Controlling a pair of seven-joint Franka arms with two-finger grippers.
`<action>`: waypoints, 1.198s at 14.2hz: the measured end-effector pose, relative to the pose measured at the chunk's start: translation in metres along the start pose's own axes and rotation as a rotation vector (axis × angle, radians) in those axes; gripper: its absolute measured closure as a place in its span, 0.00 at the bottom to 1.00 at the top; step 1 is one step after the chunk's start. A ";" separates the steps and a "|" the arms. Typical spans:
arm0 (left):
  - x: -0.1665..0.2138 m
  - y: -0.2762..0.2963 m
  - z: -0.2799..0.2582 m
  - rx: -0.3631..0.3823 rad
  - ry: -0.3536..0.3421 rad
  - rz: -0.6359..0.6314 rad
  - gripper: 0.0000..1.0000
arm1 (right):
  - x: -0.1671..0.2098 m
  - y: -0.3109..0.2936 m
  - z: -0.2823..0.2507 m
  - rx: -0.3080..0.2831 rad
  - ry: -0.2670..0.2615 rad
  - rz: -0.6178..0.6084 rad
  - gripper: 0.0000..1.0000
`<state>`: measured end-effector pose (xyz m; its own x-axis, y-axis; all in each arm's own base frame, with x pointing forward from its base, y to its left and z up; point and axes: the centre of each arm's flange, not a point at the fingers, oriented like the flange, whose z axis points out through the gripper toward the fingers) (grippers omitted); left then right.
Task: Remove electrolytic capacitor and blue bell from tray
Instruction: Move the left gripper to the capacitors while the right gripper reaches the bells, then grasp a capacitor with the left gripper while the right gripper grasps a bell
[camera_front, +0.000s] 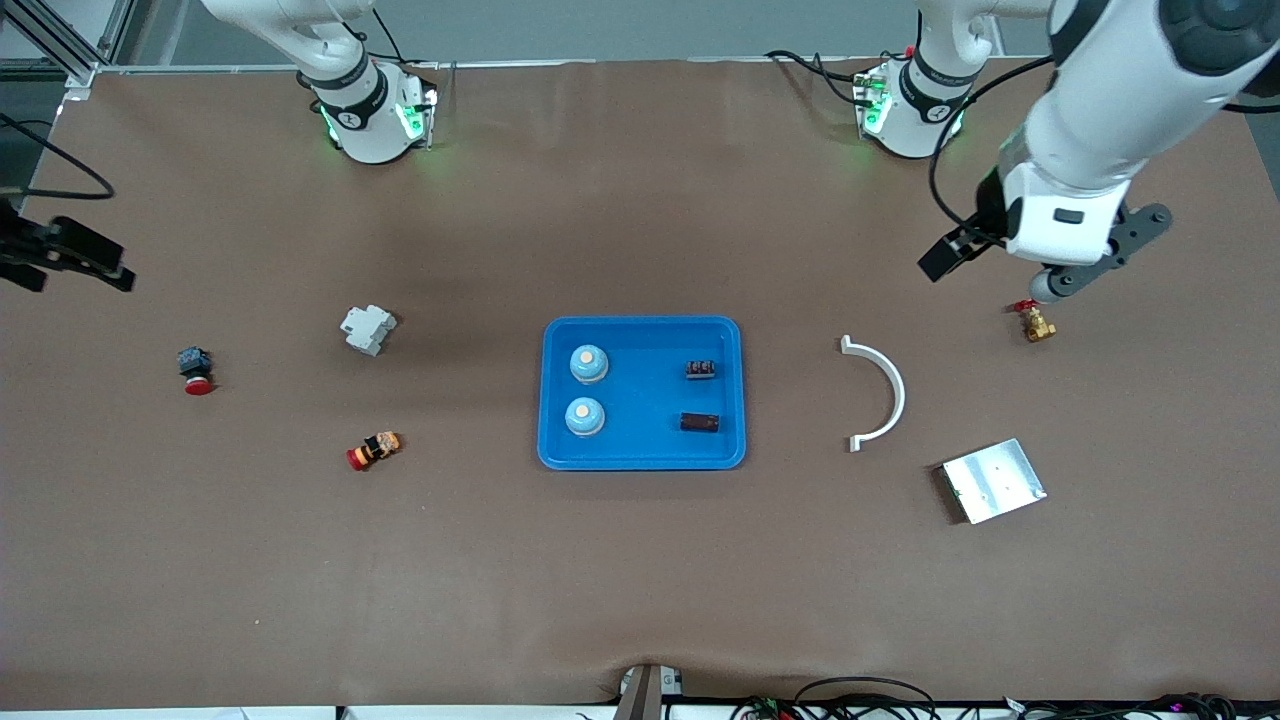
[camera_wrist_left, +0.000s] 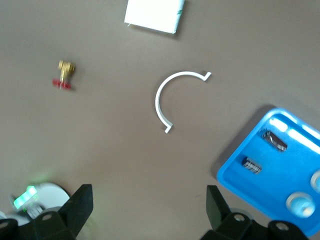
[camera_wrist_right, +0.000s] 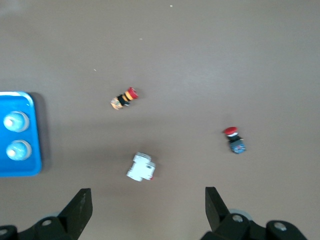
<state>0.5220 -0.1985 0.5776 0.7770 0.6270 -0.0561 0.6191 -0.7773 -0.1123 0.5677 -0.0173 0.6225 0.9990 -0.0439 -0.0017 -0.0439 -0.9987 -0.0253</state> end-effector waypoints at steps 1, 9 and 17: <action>-0.008 0.009 0.006 0.000 -0.001 -0.085 0.00 | 0.004 -0.021 0.010 -0.002 -0.012 0.004 0.00; -0.046 0.099 0.098 -0.086 -0.035 -0.580 0.00 | 0.020 -0.200 0.116 -0.051 -0.082 0.055 0.00; -0.085 0.167 0.200 -0.123 -0.096 -0.760 0.00 | -0.007 -0.360 0.260 -0.120 -0.066 0.278 0.00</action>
<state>0.5365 -0.3714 0.3651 0.1236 0.9879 -0.0941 0.9908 -0.1281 -0.0439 0.5762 0.3493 0.3720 0.9464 -0.3179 -0.0566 -0.3111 -0.9447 0.1033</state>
